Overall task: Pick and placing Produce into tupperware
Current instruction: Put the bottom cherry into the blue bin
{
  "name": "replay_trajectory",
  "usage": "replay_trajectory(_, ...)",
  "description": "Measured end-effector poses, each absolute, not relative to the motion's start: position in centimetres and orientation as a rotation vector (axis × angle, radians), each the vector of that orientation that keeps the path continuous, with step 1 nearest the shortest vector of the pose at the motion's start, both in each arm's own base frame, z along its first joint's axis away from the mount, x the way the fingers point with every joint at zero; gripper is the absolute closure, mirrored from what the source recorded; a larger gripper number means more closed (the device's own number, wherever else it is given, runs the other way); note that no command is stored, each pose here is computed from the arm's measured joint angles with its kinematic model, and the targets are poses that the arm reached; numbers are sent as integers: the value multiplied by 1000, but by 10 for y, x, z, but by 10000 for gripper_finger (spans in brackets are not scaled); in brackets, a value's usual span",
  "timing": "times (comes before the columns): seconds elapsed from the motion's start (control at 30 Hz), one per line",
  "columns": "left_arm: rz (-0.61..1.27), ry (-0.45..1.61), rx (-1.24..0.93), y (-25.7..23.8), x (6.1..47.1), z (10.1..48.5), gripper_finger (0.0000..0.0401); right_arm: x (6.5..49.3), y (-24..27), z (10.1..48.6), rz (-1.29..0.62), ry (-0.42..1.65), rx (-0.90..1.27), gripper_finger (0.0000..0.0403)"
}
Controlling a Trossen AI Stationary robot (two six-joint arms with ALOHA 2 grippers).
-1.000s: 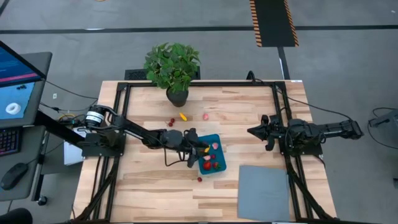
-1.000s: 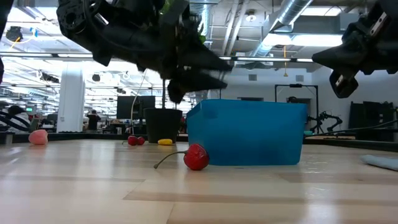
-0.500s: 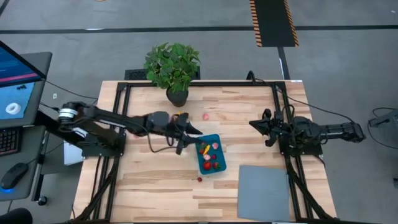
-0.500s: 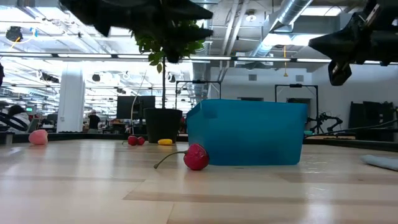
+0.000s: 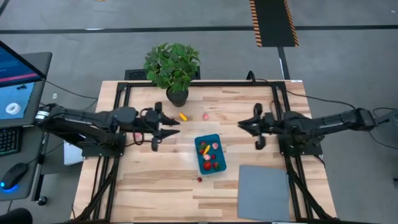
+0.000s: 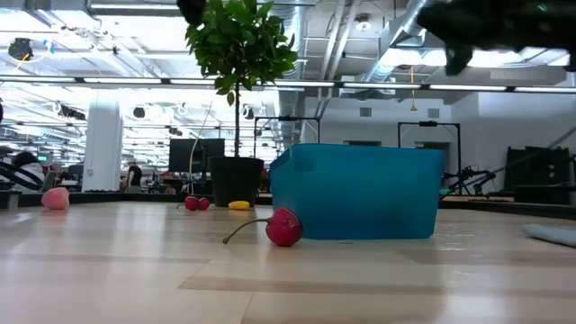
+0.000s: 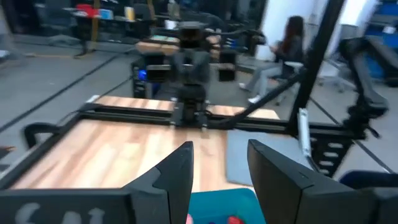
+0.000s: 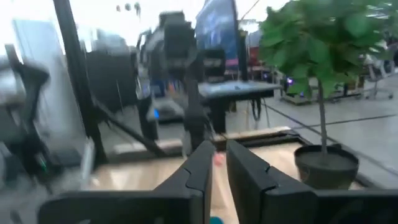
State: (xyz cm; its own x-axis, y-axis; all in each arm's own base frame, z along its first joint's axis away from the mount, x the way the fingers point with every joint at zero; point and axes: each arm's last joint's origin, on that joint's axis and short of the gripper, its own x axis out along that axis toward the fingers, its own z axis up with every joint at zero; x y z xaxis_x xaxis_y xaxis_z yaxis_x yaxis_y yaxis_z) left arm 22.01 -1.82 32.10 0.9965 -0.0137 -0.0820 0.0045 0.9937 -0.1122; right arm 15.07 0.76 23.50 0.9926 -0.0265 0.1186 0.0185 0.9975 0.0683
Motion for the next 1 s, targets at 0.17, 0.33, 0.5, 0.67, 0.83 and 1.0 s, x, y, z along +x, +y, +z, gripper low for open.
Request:
replay_trajectory(0.17, -14, 38, -107, -19, 196, 324, 260, 199, 9, 248, -55, 94, -91, 299)
replay_trajectory(0.33, 70, -46, -107, -15, 165, 308, 260, 240, 0, 249, -141, 277, -83, 247)
replay_trajectory(0.5, 104, -96, -190, -13, 141, 280, 260, 268, -14, 257, -203, 341, -82, 188)
replay_trajectory(0.67, 113, -93, -268, -11, 130, 259, 260, 287, -43, 264, -274, 495, -24, 155)
replay_trajectory(0.83, 20, -86, -152, -14, 127, 241, 260, 306, -74, 256, -223, 666, 60, 154)
replay_trajectory(1.0, -30, -322, -111, -15, 117, 227, 260, 327, -92, 235, -144, 660, 107, 154)
